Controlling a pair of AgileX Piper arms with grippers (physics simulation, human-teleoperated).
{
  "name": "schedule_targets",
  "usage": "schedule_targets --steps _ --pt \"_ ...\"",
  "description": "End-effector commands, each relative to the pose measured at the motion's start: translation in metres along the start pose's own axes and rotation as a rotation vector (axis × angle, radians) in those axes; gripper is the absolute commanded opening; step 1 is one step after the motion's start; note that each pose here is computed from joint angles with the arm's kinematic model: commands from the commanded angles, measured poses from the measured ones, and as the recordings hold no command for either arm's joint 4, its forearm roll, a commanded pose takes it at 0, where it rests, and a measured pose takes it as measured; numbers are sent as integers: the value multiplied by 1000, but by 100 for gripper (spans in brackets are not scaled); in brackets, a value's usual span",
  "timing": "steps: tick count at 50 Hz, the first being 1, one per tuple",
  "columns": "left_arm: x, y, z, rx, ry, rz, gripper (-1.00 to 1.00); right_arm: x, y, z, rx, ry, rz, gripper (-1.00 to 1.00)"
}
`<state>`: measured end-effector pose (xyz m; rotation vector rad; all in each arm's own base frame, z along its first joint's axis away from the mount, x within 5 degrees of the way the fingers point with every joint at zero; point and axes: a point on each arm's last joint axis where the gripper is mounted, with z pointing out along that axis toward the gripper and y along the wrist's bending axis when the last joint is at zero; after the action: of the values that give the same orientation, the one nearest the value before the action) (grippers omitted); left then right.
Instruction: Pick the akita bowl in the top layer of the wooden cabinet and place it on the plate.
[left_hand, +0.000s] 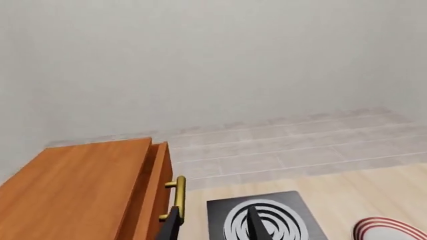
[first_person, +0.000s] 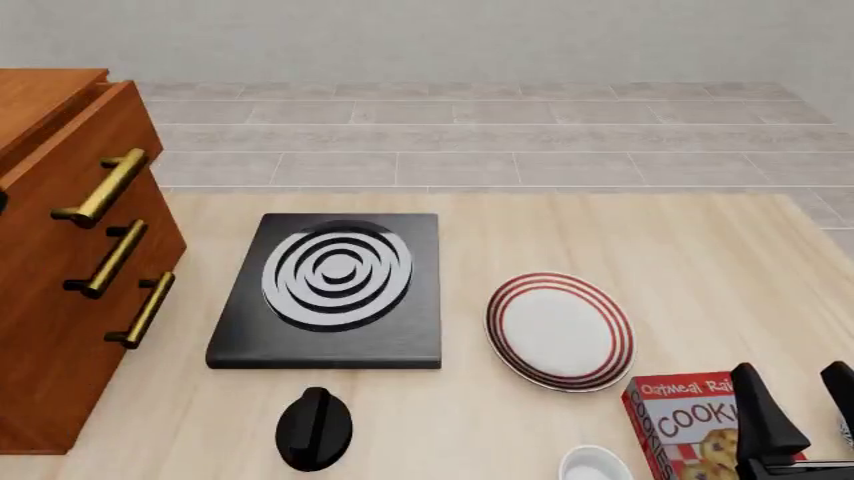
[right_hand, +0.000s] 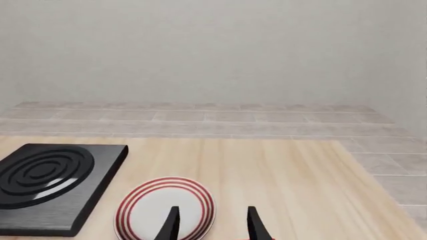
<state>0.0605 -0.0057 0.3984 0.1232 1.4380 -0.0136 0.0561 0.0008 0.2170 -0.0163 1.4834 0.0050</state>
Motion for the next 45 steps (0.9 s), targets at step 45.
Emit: schedule_targets --steps 45 --pt "-79 23 79 -86 309 117 100 3 1 2 -11 7 -14 100"
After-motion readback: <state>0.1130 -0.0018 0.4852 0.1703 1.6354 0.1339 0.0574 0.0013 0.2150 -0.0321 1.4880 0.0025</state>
